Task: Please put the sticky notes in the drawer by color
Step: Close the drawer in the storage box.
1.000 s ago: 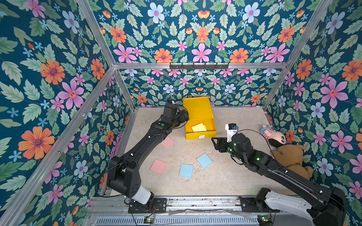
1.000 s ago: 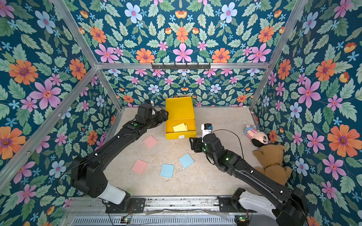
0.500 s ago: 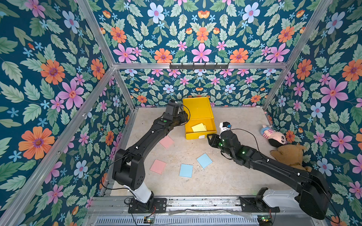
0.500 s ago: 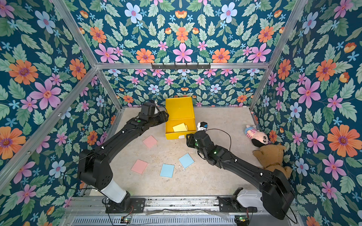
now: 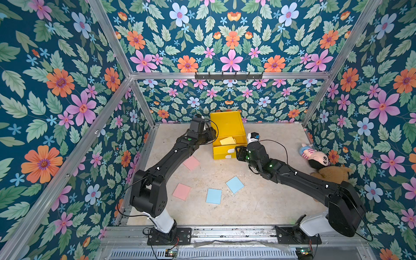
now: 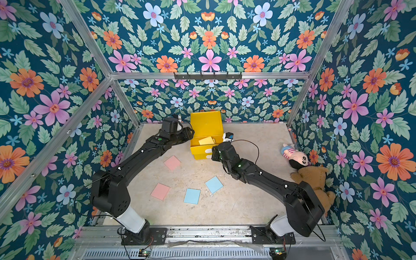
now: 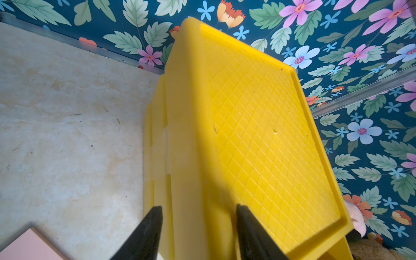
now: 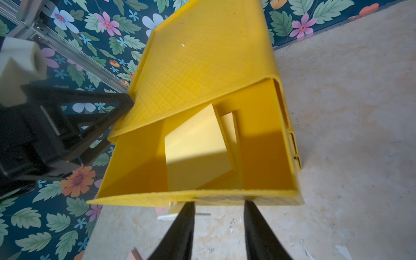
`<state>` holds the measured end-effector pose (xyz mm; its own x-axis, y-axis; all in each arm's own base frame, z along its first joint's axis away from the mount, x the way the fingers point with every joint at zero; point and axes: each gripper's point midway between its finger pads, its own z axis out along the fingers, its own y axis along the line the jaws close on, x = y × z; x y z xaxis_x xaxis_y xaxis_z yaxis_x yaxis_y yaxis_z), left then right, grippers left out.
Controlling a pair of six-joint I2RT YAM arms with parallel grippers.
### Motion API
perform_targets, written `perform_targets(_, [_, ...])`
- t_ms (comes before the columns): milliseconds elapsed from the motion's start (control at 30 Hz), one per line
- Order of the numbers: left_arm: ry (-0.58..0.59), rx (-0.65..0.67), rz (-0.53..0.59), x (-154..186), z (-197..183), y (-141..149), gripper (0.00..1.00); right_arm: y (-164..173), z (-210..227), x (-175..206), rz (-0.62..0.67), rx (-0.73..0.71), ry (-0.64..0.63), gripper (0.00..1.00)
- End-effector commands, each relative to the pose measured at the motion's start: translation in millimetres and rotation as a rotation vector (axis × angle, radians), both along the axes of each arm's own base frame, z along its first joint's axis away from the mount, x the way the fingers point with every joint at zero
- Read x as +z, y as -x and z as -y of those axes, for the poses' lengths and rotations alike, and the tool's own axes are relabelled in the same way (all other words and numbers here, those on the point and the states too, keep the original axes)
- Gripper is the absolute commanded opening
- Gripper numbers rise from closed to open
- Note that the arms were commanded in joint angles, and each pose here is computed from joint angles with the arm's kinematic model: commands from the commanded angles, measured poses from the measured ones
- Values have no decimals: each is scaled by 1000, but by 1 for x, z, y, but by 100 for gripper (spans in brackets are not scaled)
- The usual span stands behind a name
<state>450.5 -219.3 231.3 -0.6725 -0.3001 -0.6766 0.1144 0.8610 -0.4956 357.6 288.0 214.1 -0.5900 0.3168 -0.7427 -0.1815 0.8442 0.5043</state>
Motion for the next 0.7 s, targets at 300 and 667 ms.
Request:
perform_targets(300, [-54,-18,-83,-22,-6,12,57,-47,-18,40,196,9,27,39])
perform_targets(667, [-42,-29,-84,-21,-3,12,57,-60,-32,29,198,77,124,45])
